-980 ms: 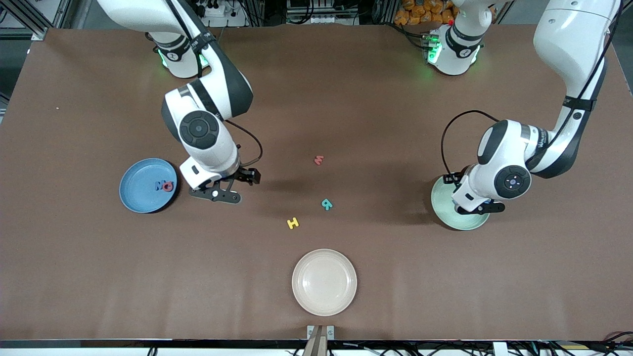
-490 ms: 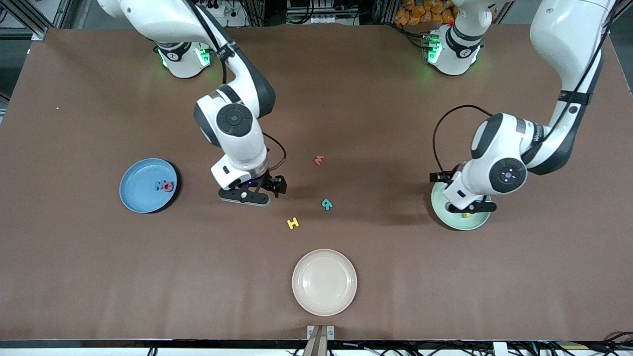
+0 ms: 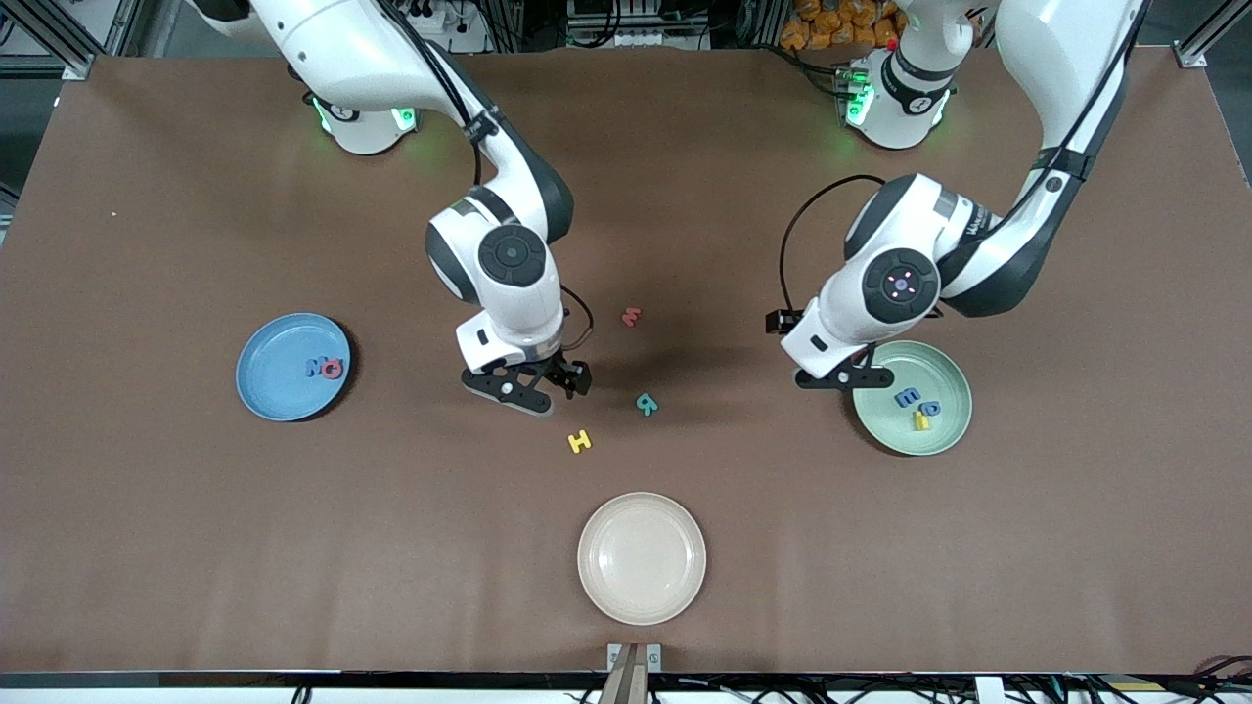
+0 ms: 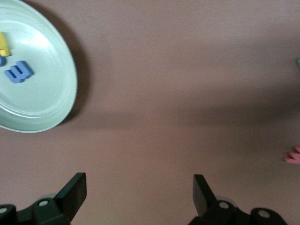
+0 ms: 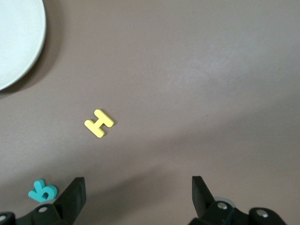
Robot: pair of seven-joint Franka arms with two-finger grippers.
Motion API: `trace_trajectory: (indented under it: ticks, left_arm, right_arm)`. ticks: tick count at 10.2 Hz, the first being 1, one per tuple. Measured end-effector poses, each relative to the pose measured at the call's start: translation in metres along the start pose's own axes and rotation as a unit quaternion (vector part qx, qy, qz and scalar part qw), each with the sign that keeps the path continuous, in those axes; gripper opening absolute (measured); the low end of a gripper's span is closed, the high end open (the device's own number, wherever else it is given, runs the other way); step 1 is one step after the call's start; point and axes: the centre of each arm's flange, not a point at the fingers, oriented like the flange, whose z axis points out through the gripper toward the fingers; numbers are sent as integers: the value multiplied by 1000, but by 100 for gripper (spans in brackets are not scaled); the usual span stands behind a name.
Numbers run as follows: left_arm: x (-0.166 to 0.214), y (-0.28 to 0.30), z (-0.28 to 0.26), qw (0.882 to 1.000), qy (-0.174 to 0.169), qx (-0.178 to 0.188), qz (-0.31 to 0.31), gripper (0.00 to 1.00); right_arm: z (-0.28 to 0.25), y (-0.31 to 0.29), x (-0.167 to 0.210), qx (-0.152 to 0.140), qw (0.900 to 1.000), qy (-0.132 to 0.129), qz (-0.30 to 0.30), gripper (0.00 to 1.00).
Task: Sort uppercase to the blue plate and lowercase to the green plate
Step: 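Reach the right gripper to the yellow H while the left gripper rises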
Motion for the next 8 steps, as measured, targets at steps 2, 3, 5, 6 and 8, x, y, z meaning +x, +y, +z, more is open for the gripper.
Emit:
trace_trajectory:
  ticks: [2,3,5,6,8]
  left_arm:
    - [-3,15,-14,1000,15,-7,10,100]
    - [-3,18,-28,999,30,-11,11,100]
    - [-9,18,-87,996,85,-20,7,100]
    - [-13,17,-116,993,112,-26,4,100]
    - [-23,12,-153,989,146,-28,-2,100]
  right_arm:
    - [9,-6,7,11,1000,-1,21,100]
    - [16,-8,9,13,999,-7,29,100]
    - [43,-15,7,15,998,-35,49,100]
    - [59,-19,6,14,998,-44,53,100]
    - [81,-28,2,14,997,-52,53,100]
